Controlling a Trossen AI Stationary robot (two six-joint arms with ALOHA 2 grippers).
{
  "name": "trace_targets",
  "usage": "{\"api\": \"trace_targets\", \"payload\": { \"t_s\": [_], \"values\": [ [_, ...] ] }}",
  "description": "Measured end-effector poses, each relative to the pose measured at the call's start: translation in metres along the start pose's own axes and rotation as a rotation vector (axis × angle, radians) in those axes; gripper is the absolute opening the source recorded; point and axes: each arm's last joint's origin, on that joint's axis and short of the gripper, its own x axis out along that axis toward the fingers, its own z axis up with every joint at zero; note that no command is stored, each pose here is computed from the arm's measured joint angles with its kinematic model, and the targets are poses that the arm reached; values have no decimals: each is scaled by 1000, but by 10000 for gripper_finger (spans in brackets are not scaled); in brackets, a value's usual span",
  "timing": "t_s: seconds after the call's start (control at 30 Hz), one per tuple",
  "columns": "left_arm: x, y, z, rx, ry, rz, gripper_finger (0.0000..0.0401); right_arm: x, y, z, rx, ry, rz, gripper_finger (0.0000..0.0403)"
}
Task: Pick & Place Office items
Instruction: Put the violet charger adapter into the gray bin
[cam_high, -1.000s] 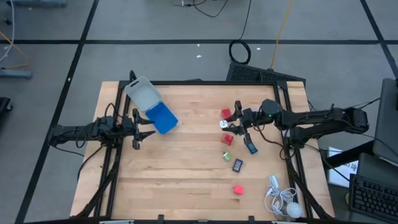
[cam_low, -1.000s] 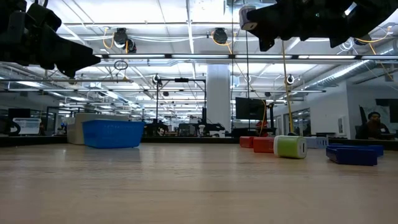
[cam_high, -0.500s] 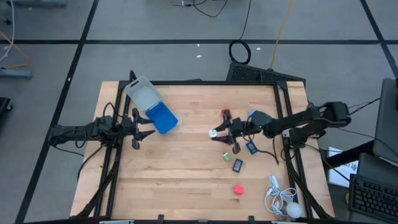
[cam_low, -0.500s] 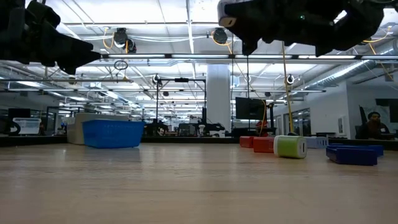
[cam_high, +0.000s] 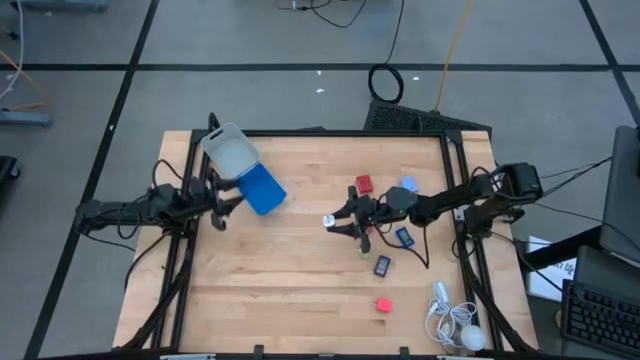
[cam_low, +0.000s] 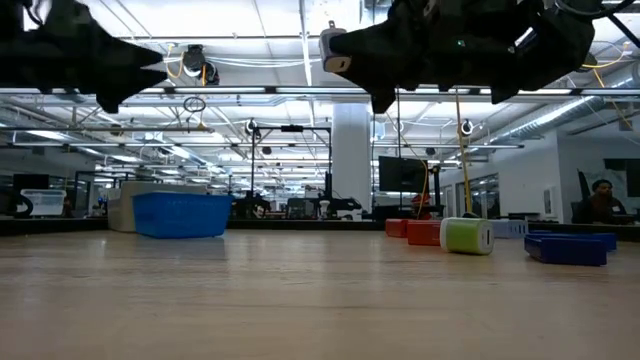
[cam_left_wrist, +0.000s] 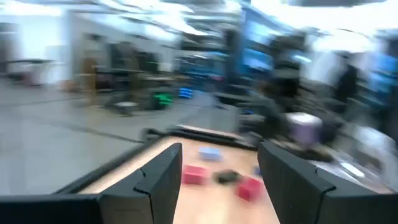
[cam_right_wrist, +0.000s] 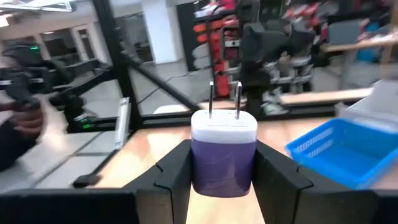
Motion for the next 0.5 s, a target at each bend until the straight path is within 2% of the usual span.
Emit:
{"api": "trace_targets", "payload": {
  "t_s": [0.07,0.13,0.33,0.4,0.5],
  "values": [
    [4,3,-2,3,-28,115,214,1,-3,3,-32,-11,-36,131],
    [8,5,-3,9,-45,170,214,2,-6,5,-46,-15,-53,131],
    [23,3,-12,-25,21,97,214,2,-8,0,-71,36,-73,131],
    [29,6,-17,-32,42,172,214,1,-9,1,-116,28,-75,131],
    [35,11,-25,-140,64,265,214,0,-16,5,-181,19,-98,131]
  ]
}}
